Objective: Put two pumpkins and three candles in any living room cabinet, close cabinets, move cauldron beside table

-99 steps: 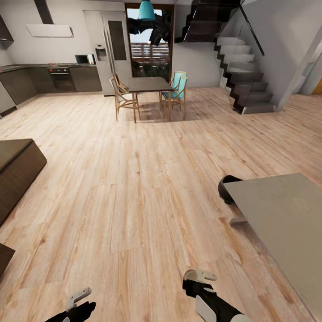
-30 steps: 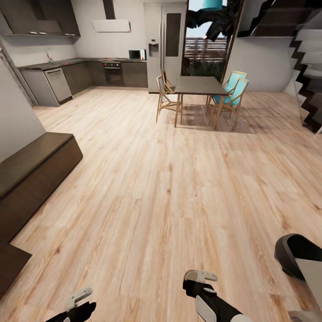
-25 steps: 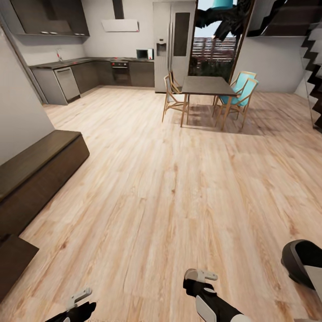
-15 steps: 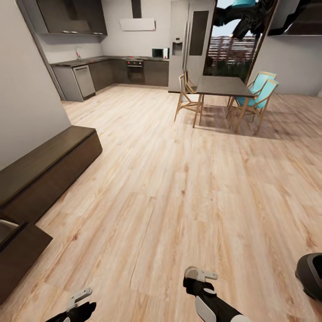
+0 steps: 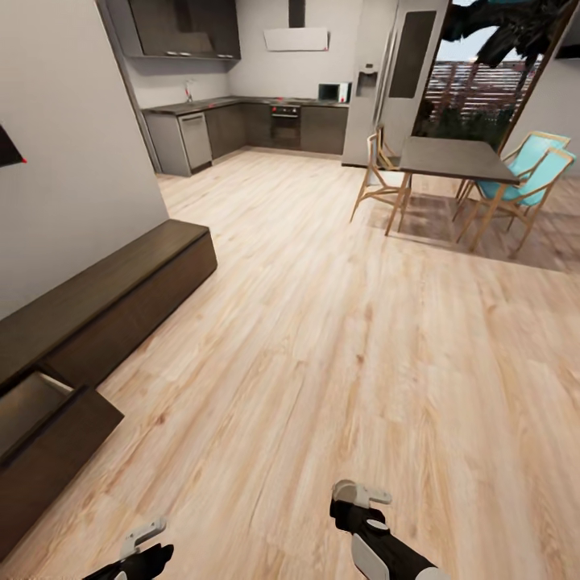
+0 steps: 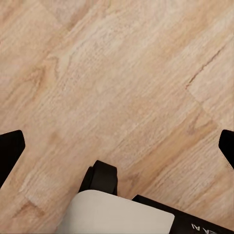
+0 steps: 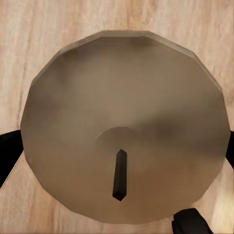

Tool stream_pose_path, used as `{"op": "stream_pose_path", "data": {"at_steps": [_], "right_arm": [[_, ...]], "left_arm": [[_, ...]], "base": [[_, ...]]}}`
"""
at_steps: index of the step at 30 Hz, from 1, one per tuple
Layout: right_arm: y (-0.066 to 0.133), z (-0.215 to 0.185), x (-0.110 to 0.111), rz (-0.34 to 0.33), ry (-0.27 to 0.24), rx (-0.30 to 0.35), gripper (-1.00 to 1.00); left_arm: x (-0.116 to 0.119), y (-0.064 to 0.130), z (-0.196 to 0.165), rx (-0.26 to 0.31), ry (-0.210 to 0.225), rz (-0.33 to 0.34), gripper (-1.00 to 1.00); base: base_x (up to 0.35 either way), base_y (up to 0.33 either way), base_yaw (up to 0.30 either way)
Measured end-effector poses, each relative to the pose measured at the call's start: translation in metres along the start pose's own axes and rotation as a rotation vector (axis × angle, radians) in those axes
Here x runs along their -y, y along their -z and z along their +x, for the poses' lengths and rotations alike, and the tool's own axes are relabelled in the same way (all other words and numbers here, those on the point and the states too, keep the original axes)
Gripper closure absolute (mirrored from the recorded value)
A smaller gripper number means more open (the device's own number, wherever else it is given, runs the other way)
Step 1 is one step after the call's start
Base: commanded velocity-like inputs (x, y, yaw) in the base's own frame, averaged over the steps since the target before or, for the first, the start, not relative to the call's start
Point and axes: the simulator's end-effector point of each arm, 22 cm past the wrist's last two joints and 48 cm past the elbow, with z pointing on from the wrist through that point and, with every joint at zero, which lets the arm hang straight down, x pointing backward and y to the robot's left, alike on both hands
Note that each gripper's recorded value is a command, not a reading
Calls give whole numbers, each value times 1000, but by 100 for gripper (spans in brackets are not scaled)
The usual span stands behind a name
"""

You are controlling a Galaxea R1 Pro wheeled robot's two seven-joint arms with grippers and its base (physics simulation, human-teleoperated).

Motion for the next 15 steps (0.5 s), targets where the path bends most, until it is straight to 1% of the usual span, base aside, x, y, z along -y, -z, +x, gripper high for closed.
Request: {"op": "stream_pose_path", "data": {"at_steps": [12,15], "right_arm": [[0,0,-2,-10,1,-2,100],[0,0,-1,-9,1,-1,100]], "left_arm": [[0,0,0,-1,-1,0,-100],[0,0,0,-1,0,0,-100]], "base": [[221,0,280],[218,0,156]]}}
